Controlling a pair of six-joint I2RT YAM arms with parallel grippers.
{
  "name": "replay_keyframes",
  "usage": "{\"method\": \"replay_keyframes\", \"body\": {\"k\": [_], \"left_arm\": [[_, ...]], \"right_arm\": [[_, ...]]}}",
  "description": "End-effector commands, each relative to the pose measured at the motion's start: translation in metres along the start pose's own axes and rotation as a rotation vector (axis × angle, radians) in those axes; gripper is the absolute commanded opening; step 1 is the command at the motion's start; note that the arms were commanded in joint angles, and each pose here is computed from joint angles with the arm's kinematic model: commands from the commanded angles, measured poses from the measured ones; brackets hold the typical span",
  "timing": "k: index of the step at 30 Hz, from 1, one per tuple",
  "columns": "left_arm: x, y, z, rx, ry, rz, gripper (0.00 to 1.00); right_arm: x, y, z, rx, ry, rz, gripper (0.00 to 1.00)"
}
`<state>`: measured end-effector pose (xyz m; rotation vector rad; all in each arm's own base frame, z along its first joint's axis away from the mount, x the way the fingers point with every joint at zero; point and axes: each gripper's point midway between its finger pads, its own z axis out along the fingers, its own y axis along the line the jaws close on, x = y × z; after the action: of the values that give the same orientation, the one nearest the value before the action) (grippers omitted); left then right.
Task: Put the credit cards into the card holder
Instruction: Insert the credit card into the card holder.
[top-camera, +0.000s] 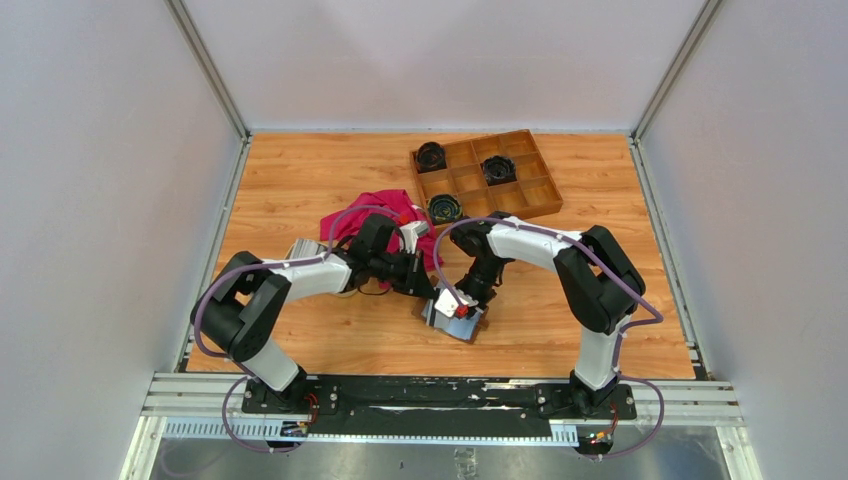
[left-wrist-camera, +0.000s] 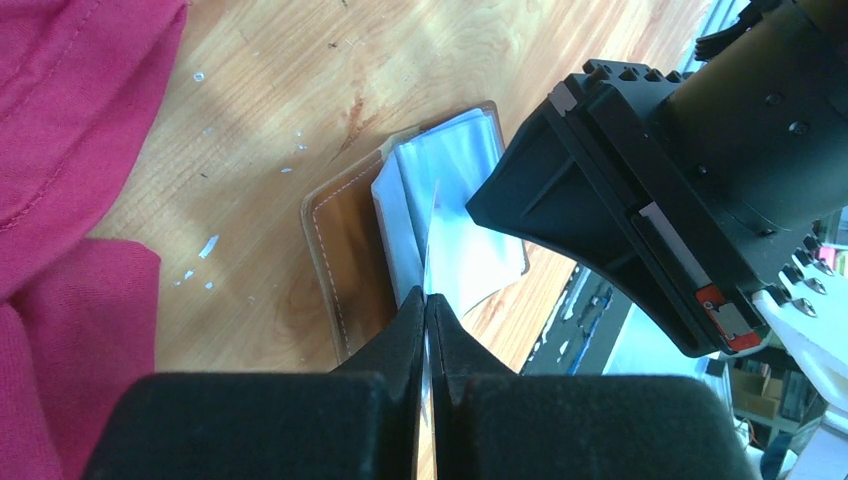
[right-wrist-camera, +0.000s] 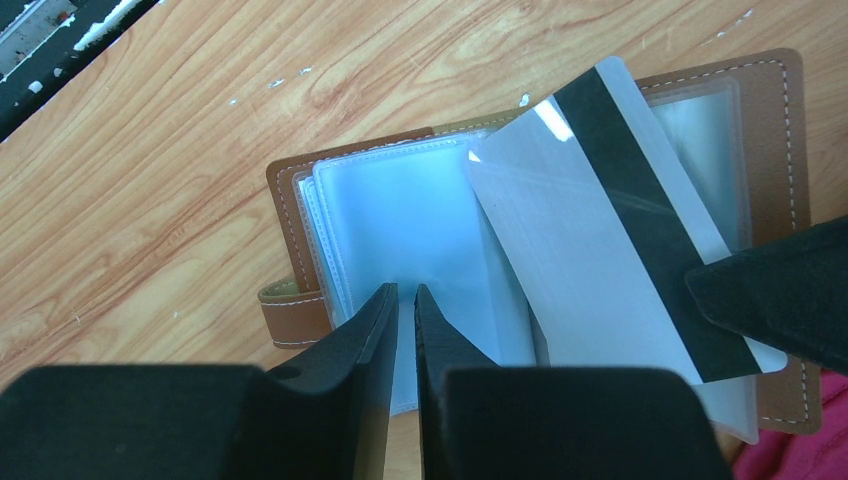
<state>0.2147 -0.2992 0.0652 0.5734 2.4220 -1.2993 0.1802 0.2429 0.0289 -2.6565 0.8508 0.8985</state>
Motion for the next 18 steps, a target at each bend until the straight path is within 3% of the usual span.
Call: {"method": "replay_keyframes", "body": {"k": [1, 18], "left_arm": [[-0.006, 0.006, 0.005, -0.038, -0.026, 0.042, 0.0], [0.01, 0.003, 0.021, -0.007, 0.049, 0.05, 0.0]], "right_arm": [[-0.001, 0.012, 0.006, -0.044, -0.025, 0.023, 0.15], [-0.002, 0.011, 0.004, -0.037, -0.022, 0.019, 0.15]]}}
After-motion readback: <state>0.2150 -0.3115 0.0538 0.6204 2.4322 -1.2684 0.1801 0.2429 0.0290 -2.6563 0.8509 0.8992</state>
